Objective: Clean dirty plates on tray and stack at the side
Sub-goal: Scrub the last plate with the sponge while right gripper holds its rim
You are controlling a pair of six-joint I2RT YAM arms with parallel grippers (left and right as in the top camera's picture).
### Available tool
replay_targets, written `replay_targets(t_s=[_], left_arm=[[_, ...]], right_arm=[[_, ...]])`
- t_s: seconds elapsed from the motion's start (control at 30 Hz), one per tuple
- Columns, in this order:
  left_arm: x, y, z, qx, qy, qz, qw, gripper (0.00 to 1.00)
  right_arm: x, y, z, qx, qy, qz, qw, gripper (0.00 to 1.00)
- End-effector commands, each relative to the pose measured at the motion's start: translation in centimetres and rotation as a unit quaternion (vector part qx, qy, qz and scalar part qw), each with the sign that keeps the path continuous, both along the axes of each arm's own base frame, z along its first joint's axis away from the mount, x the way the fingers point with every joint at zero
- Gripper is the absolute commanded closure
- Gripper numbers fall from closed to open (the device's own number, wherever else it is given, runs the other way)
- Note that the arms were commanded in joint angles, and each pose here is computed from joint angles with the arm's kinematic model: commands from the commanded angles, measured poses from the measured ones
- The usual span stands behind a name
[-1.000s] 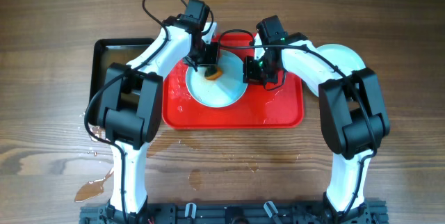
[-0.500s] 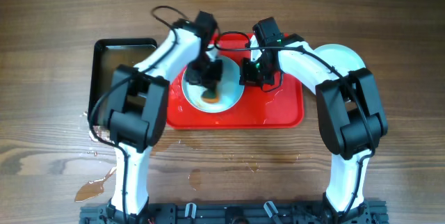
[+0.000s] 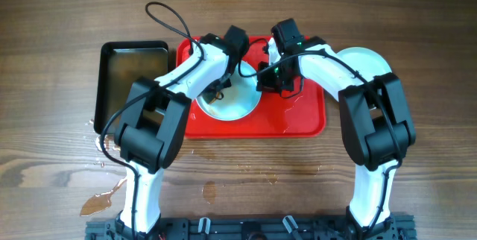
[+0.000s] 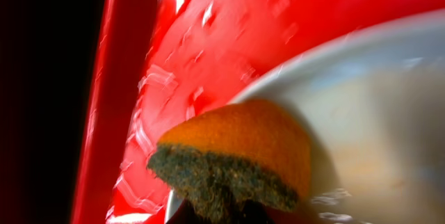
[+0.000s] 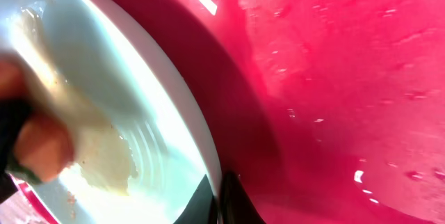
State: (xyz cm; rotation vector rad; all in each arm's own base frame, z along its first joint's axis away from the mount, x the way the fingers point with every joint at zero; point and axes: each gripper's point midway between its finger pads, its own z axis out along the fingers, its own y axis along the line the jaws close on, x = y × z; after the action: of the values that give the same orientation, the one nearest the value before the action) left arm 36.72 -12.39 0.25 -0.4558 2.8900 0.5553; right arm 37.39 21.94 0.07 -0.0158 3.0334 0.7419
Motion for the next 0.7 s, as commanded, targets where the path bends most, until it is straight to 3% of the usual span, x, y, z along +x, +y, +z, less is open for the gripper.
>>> replay_targets(t_s=[0.0, 0.1, 0.27, 0.37, 0.43, 0.53, 0.67], left_arm=[[-6.3, 2.6, -5.4, 0.032, 0.147, 0.02, 0.988, 0.96], [-8.5, -2.0, -6.3, -0.105, 0.24, -0.094, 0.96, 0.96], [-8.2, -6.8, -6.7, -0.245, 0.247, -0.216, 0.912, 0.96], [-6.0, -6.5, -7.2, -0.25, 0.21, -0.22, 0.919, 0.96], [-2.8, -6.2, -7.6, -0.26, 0.152, -0.208, 0.93, 0.96], [2.1, -4.5, -7.8, -0.258, 0.062, -0.156, 0.951, 0.96], [4.2, -0.8, -7.9, -0.232, 0.022, -0.059, 0.971, 0.96]], right_arm=[[-0.4, -1.4, -1.9, -0.03, 0.015, -0.009, 0.999, 0.96], [-0.4, -1.4, -1.9, -0.03, 0.015, -0.01, 0.999, 0.96], [-0.4, -1.4, -1.9, -0.03, 0.015, -0.01, 0.999, 0.96], [-0.4, -1.4, -1.9, -0.03, 0.015, -0.01, 0.999, 0.96], [-0.4, -1.4, -1.9, -0.028, 0.015, -0.009, 0.999, 0.96], [-0.5, -1.4, -1.9, -0.029, 0.016, -0.008, 0.999, 0.96], [-0.4, -1.4, -1.9, -0.028, 0.015, -0.009, 0.999, 0.96]])
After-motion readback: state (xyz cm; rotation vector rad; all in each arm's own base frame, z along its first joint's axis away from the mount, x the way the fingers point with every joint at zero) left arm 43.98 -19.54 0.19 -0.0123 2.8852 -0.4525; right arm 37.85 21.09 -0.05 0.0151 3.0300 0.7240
